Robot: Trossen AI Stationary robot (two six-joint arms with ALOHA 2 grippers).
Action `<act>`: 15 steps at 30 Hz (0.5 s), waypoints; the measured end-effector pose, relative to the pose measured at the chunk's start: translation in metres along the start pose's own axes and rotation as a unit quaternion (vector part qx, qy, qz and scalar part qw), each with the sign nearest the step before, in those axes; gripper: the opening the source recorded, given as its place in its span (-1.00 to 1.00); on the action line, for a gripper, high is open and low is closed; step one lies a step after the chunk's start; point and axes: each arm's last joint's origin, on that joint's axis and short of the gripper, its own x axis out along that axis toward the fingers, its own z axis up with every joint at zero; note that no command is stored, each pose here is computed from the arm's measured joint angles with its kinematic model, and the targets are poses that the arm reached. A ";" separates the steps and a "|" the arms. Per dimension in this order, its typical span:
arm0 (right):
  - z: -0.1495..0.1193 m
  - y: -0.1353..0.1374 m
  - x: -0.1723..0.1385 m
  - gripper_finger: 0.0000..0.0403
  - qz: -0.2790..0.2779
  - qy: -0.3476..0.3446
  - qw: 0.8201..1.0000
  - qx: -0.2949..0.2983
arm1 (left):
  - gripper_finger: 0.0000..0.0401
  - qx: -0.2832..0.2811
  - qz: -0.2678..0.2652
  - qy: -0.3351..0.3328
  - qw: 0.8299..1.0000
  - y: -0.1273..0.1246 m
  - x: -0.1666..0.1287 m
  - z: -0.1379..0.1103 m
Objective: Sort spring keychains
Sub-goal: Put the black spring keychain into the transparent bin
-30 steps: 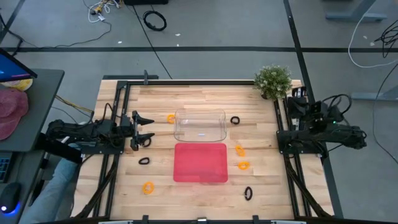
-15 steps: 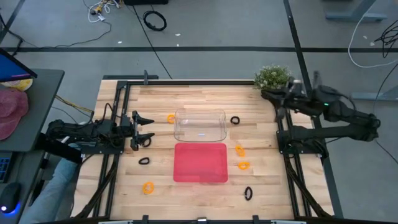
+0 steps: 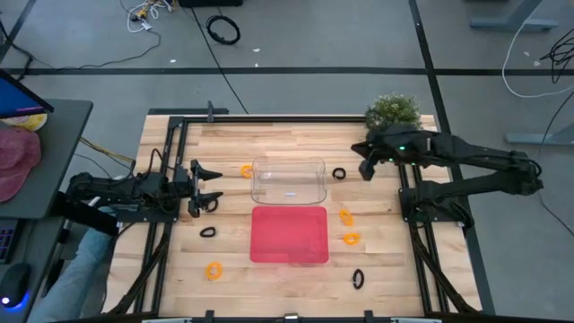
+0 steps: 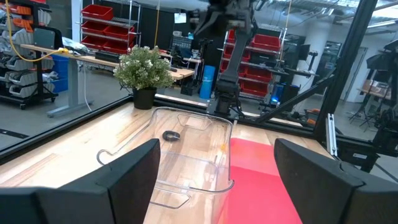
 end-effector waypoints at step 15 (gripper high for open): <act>-0.009 -0.001 0.057 -0.55 -0.005 0.138 0.990 0.000 | 0.60 0.000 0.000 0.000 1.000 0.000 0.000 0.000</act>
